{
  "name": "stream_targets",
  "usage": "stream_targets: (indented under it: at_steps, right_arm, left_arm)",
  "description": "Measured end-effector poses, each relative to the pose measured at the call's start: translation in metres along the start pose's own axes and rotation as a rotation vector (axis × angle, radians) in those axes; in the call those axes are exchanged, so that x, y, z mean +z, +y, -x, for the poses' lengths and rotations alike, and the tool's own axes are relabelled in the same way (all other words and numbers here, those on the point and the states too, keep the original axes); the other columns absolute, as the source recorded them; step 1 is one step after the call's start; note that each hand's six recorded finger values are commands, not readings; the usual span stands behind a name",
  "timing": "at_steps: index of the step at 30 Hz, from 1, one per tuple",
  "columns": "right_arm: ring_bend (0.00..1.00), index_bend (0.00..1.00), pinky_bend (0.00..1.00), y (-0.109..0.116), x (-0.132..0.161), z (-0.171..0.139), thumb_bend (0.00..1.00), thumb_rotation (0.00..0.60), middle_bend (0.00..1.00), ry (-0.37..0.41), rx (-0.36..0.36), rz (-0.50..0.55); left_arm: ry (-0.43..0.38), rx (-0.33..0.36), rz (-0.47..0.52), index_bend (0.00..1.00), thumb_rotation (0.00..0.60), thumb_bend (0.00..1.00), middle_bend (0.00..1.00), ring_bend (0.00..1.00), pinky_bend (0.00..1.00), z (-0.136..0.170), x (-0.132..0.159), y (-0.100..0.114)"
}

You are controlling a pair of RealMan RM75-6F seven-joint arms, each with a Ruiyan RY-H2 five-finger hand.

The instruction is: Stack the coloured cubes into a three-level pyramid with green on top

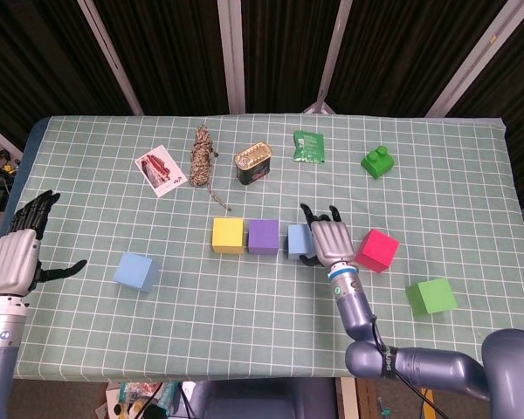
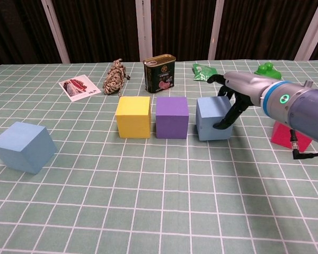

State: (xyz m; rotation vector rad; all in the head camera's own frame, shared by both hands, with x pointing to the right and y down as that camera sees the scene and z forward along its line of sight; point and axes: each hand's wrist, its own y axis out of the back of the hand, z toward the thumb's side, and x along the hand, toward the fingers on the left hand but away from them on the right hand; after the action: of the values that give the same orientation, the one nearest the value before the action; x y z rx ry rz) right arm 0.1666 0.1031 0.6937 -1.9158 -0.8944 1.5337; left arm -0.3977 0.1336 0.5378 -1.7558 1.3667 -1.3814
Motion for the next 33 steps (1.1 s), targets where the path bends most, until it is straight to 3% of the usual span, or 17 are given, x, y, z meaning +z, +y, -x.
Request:
stream_targets:
  at_steps: [33]
  right_arm:
    - [0.26,0.0,0.0,-0.01,0.006,0.013,0.25,0.6,0.4,-0.019,0.006,0.013]
  left_arm:
    - [0.027,-0.014,-0.008,0.0,0.6,0.15,0.0,0.0,0.01,-0.004,-0.008,-0.005]
